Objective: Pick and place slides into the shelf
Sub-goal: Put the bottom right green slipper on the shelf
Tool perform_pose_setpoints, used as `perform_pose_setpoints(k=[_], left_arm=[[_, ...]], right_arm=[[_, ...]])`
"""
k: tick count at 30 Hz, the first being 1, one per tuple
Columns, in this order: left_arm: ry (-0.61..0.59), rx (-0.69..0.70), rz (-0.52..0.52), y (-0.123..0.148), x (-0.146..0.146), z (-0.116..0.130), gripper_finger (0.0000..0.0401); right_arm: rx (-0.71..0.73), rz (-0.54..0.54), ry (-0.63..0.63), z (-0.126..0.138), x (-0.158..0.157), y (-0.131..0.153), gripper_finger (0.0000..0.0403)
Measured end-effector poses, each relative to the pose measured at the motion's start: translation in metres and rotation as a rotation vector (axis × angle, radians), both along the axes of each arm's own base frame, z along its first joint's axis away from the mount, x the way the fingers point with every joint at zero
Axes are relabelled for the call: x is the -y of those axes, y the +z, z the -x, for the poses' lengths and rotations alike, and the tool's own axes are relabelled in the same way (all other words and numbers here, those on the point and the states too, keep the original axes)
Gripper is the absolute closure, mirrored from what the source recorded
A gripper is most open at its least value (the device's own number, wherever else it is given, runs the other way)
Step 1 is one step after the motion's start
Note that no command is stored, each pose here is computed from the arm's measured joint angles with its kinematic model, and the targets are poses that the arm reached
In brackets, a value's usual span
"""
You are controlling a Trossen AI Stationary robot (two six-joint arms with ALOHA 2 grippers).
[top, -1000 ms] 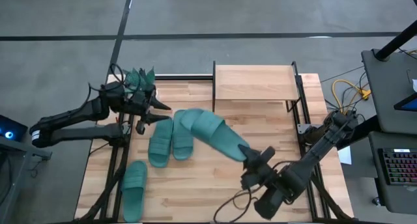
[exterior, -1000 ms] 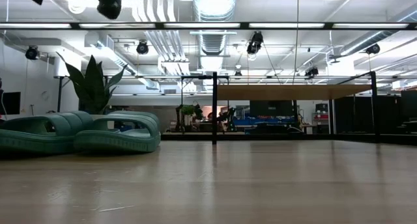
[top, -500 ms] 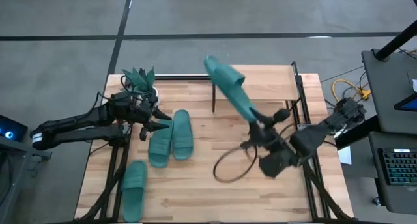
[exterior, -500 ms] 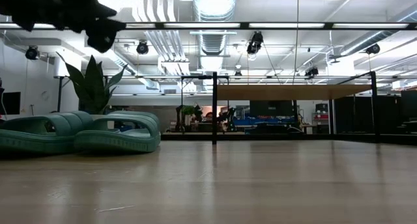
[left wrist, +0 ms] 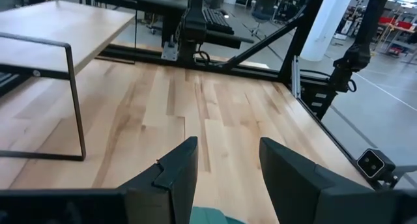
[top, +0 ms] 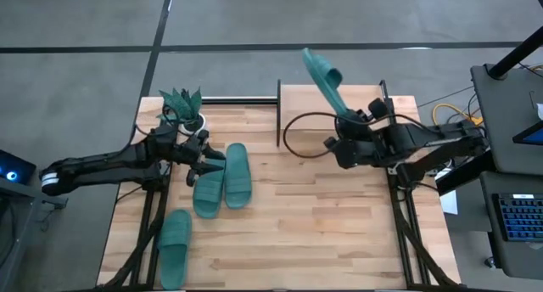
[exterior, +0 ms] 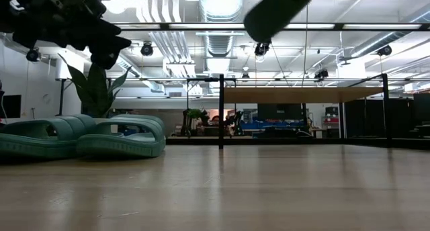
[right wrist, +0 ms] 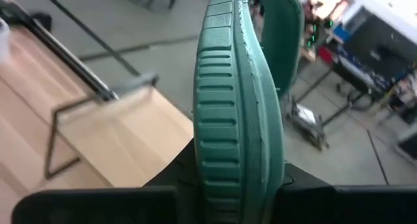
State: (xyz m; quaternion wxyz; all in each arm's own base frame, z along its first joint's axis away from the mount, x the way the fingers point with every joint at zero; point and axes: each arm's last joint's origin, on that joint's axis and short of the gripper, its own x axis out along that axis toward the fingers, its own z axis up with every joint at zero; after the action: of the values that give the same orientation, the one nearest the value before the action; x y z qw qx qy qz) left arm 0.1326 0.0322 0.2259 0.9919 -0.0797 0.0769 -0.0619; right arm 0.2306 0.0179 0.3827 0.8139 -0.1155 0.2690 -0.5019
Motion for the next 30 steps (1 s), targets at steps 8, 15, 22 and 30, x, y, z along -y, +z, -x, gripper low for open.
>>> perform_pose_setpoints(k=[8,15,22,30], left_arm=[[0.0,0.034,-0.012,-0.014,0.0,0.0,0.0252],[0.0,0.048,-0.017,-0.012,0.0,0.0,0.0252],[0.0,0.025,-0.009,-0.016,-0.001,-0.002,0.0252],[0.0,0.018,-0.006,-0.018,-0.001,-0.004,0.0252]], right_arm=[[-0.138,-0.032,-0.086,-0.001,0.005,-0.029,0.0344],[-0.247,-0.03,-0.151,-0.004,0.006,-0.052,0.0344],[-0.369,-0.059,-0.157,-0.001,0.006,-0.078,0.0344],[-0.49,-0.005,-0.144,0.013,0.01,-0.099,0.0344]])
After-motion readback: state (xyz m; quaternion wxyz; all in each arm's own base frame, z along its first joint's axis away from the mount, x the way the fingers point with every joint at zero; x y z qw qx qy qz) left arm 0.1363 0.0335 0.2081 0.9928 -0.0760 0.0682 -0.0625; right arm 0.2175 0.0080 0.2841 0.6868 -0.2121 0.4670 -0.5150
